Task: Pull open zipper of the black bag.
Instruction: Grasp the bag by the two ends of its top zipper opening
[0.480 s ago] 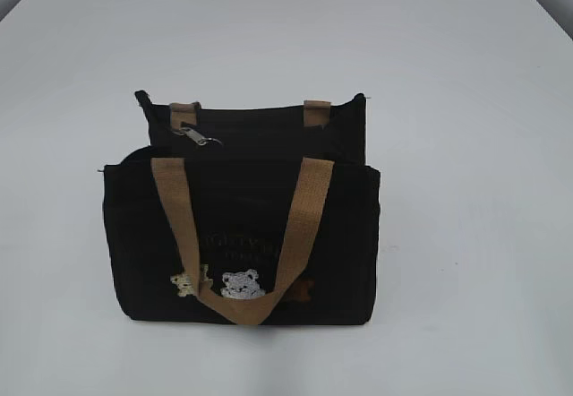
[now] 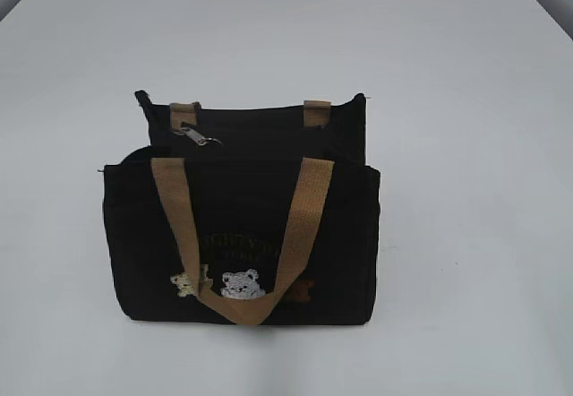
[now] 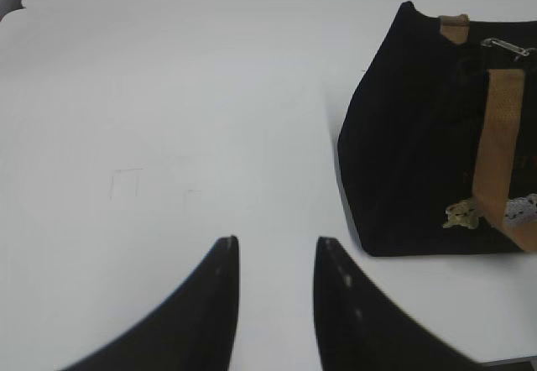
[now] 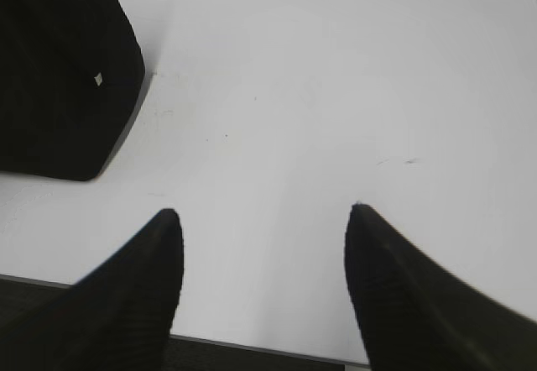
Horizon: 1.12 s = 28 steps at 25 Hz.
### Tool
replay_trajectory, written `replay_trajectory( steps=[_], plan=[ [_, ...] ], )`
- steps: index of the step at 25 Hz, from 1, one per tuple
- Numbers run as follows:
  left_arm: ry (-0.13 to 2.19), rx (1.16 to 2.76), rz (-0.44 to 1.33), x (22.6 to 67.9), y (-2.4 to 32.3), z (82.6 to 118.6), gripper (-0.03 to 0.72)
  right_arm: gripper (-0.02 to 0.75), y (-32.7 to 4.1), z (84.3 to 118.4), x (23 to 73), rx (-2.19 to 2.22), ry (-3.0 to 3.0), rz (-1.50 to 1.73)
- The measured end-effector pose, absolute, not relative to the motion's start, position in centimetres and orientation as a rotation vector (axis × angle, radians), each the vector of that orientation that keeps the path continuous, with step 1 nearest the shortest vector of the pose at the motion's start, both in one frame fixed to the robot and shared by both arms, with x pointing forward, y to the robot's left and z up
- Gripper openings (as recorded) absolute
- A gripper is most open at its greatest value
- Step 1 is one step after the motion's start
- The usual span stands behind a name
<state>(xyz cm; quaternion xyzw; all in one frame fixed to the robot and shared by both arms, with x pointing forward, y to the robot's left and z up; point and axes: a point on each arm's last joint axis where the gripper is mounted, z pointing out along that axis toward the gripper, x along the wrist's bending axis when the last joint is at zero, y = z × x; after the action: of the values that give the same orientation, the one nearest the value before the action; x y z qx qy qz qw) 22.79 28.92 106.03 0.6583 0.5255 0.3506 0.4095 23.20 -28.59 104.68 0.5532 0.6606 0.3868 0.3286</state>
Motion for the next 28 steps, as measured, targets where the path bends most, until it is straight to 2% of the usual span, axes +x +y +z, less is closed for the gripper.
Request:
replay_trajectory(
  steps=[18, 22, 26, 28],
  plan=[
    [1.320, 1.655, 0.873, 22.8, 28.8, 106.0, 0.232, 0.475, -28.6, 104.7, 23.2, 1.447, 1.728, 1.013],
    [1.321, 1.652, 0.727, 23.6, 28.0, 106.4, 0.234, 0.470, -28.6, 104.9, 23.2, 1.436, 1.712, 1.024],
    [1.366, 1.633, 0.522, 26.5, 26.9, 107.8, 0.239, 0.452, -28.7, 106.7, 24.3, 1.384, 1.627, 1.078],
    [1.383, 1.560, 0.413, 28.5, 26.3, 108.6, 0.244, 0.450, -28.7, 107.4, 25.8, 1.395, 1.616, 1.092]
  ],
)
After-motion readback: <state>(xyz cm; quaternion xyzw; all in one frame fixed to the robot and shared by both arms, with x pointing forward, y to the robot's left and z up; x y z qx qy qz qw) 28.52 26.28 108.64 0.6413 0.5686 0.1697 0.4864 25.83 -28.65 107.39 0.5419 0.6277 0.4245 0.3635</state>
